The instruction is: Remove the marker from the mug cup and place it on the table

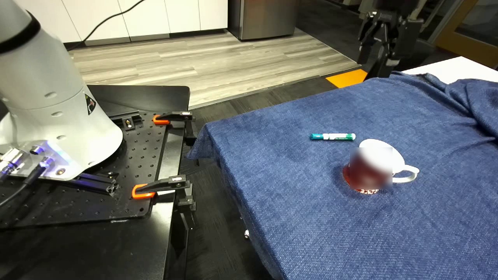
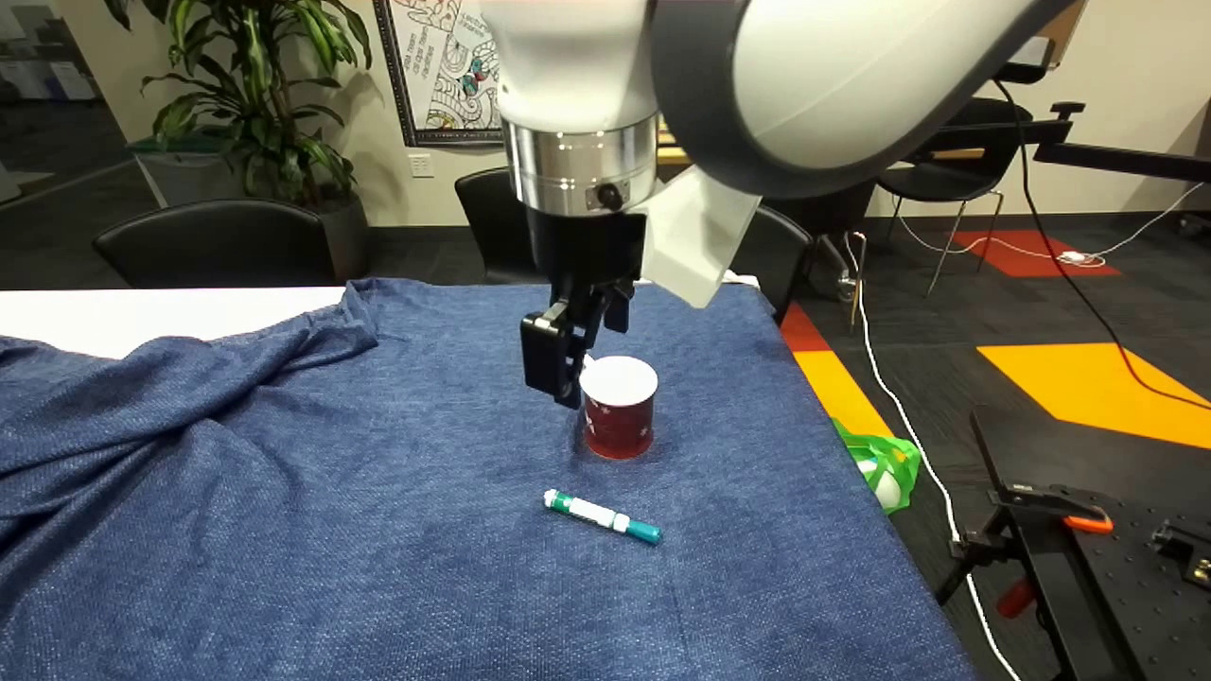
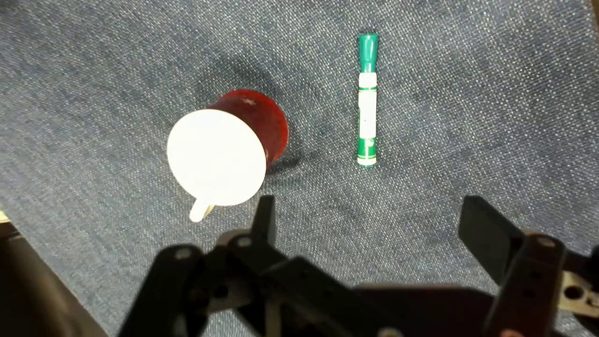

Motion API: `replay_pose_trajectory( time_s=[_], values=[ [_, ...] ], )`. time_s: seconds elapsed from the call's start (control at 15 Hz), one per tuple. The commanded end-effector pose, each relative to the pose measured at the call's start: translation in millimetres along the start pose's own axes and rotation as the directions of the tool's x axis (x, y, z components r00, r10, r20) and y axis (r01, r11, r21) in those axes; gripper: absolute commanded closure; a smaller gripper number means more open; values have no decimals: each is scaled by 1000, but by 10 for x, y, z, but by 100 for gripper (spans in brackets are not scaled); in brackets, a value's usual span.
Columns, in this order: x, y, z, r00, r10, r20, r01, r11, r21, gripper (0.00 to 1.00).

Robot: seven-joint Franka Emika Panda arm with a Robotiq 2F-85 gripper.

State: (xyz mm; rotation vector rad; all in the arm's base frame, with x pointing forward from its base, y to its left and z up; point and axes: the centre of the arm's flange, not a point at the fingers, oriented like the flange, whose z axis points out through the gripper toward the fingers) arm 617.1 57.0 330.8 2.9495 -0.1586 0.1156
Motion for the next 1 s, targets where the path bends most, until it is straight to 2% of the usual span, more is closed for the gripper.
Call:
replay_pose_trajectory(
  time_s=[0.0,0.4,0.47,0.93],
  values=[
    [-420,47,-362,997,-9,-82,10,1000,12,0],
    [-705,55,-635,982,-11,-188,14,1000,13,0],
    [-460,9,-553,988,-27,-150,29,1000,9,0],
    [-573,29,-604,986,-25,-162,27,1000,11,0]
  ],
)
